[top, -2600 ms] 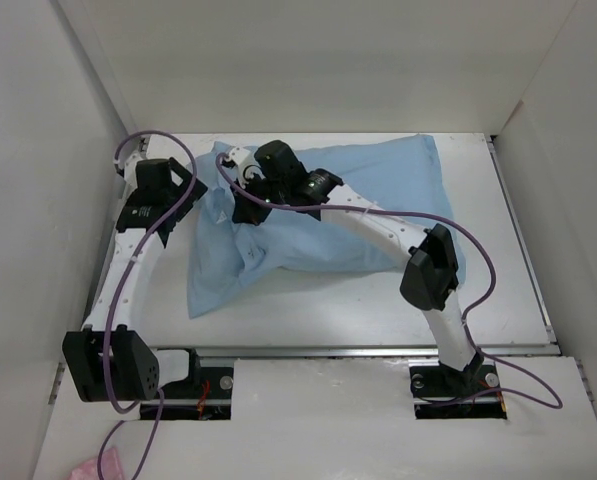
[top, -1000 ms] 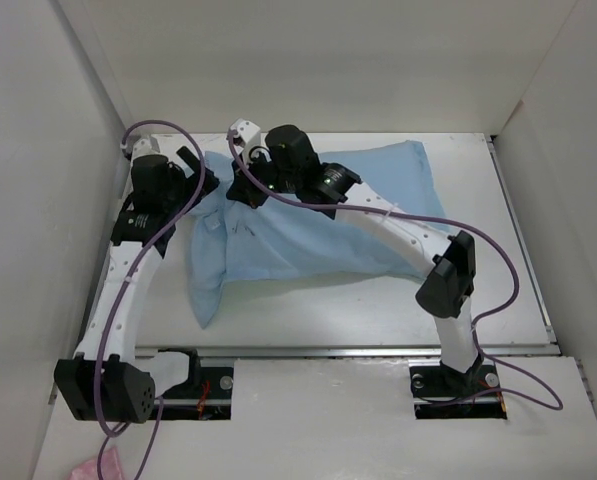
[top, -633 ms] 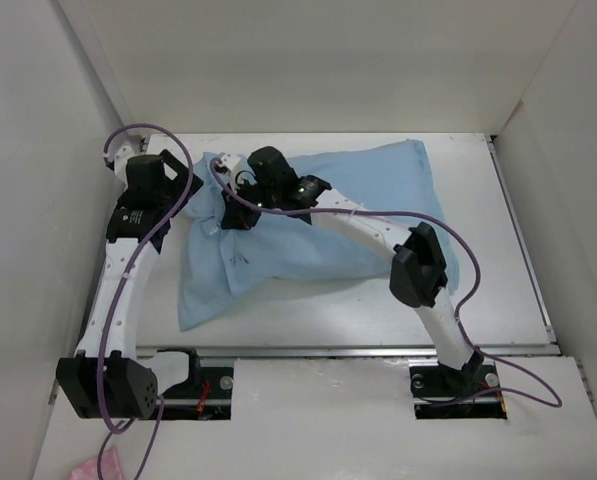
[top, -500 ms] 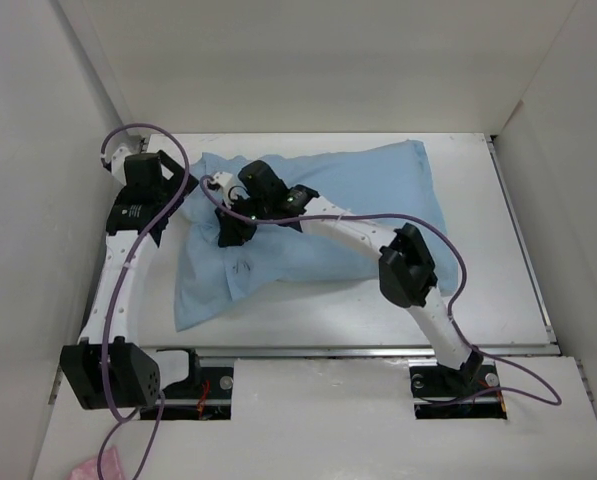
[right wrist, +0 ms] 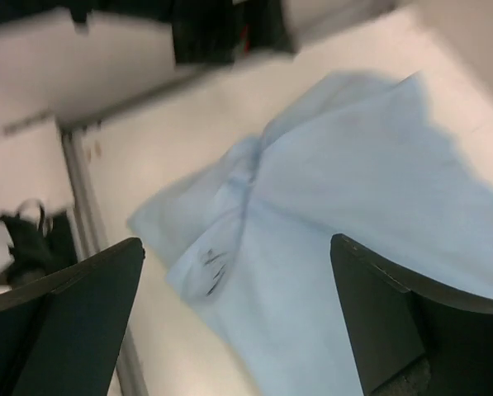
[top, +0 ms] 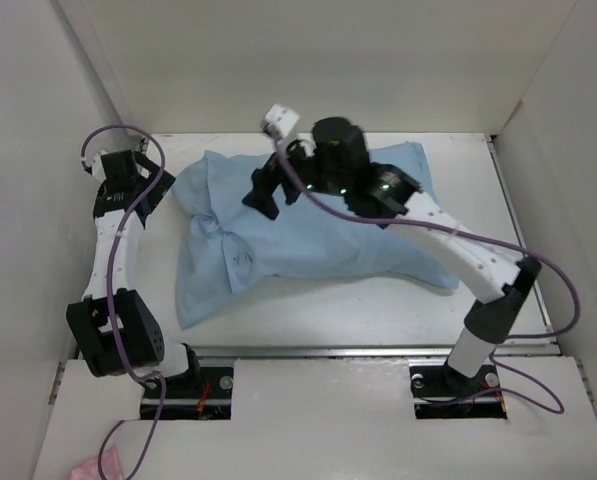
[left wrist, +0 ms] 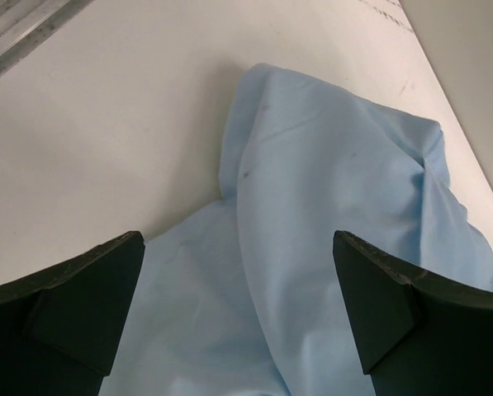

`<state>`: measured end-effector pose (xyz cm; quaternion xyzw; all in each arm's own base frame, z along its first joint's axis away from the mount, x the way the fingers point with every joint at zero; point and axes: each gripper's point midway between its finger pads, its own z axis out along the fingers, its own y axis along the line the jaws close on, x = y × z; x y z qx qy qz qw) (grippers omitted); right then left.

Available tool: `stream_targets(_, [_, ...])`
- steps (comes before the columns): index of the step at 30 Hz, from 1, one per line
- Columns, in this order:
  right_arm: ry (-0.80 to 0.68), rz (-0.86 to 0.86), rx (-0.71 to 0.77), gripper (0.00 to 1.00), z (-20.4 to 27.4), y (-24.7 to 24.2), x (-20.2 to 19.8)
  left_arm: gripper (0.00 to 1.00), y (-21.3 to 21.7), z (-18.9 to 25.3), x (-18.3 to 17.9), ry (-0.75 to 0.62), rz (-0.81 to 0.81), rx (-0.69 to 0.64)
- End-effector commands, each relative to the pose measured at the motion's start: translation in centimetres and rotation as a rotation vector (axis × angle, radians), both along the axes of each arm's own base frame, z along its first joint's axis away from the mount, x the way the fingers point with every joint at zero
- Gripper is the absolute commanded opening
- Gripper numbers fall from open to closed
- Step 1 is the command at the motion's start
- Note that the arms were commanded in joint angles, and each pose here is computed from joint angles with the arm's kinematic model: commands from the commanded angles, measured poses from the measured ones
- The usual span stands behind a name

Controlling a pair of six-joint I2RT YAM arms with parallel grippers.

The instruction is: Put the pillow into the pillowcase

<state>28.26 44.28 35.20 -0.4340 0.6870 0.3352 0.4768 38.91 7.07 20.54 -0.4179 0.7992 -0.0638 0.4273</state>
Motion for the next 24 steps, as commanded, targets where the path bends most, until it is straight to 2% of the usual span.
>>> stream_targets(1, [-0.026, -0.254, 0.108, 1.00, 4.0, -5.7, 6.2, 0.99, 0.9, 2.6, 2.7, -0.107, -0.049, 0.003])
stream_targets(2, [0.034, -0.280, 0.132, 1.00, 3.8, -7.0, 7.3, 0.99, 1.0, 2.4, 3.1, -0.116, -0.059, -0.009])
stream_targets(4, [0.114, -0.420, 0.155, 1.00, 2.9, -12.3, 11.9, 0.99, 1.4, 1.6, 4.6, -0.116, -0.080, -0.006])
stream_targets(6, [0.159, -0.517, 0.157, 1.00, 1.7, -15.9, 14.8, 0.99, 1.5, 0.9, 5.7, -0.108, -0.090, -0.016])
stream_targets(7, [0.175, -0.609, 0.161, 1.00, 1.2, -19.6, 17.4, 0.99, 1.5, -0.3, 6.8, -0.081, -0.110, -0.025])
stream_targets(9, [0.217, -0.702, 0.163, 1.00, -0.3, -23.2, 19.7, 0.99, 0.5, -1.4, 8.0, -0.079, -0.176, -0.066])
stream_targets(10, [0.225, -0.784, 0.171, 1.00, -0.8, -26.6, 21.3, 0.99, 0.3, -1.9, 8.6, -0.077, -0.193, -0.081])
stream_targets(14, [0.257, -0.995, 0.140, 1.00, -3.3, -34.1, 24.9, 0.99, -0.2, -5.0, 11.1, -0.058, -0.239, -0.141])
stream_targets(15, [0.318, -1.034, 0.124, 1.00, -5.4, -35.4, 25.7, 0.99, -0.2, -5.7, 11.3, -0.050, -0.238, -0.144])
stream_targets(17, [0.364, -1.115, 0.165, 1.00, -6.5, -39.3, 27.1, 0.99, -0.8, -6.8, 11.8, -0.031, -0.256, -0.158])
stream_targets(21, [0.462, -1.162, 0.209, 1.00, -9.9, -43.2, 29.0, 0.99, -2.5, -8.8, 13.9, -0.002, -0.310, -0.151])
stream_targets(24, [0.516, -1.155, 0.186, 1.00, -12.9, -43.0, 29.9, 0.99, -4.7, -9.4, 15.1, 0.001, -0.362, -0.163])
